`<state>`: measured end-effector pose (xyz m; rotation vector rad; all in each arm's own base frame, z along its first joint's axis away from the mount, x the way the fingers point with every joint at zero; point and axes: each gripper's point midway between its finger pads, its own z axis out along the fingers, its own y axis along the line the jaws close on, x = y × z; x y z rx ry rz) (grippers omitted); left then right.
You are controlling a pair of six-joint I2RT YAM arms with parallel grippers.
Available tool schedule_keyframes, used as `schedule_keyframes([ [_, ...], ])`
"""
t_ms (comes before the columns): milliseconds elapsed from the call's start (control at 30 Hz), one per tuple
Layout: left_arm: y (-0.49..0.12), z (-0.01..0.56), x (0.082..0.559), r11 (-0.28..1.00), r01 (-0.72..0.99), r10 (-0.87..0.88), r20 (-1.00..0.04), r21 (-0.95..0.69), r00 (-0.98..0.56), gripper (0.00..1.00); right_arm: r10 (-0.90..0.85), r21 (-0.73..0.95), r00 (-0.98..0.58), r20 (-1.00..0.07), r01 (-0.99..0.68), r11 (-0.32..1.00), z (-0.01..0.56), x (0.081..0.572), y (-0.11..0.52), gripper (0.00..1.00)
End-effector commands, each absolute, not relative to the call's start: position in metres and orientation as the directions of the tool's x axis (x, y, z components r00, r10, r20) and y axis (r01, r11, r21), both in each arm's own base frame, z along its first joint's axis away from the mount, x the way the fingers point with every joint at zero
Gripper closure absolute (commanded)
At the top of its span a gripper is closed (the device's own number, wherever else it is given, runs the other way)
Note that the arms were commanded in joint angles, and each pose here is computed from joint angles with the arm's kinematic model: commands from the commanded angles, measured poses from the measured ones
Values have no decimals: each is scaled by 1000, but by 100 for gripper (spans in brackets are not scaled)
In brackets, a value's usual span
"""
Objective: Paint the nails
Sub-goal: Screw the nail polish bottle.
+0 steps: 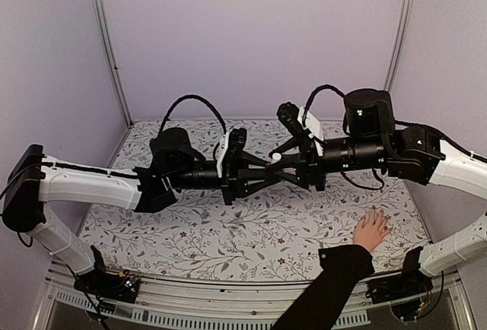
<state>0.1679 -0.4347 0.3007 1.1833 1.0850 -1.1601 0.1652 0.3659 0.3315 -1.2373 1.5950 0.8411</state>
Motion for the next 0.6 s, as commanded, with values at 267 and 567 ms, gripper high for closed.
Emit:
schedule_keyframes([
  [267, -441, 300, 170, -17, 996, -71, -993, 90, 89, 100, -329, -22, -43, -943, -981, 194, 341, 158, 373, 89],
  [567, -437, 309, 198, 157, 987, -110, -992, 44, 62, 100, -319, -10, -103, -942, -943, 334, 336, 183, 372, 100],
])
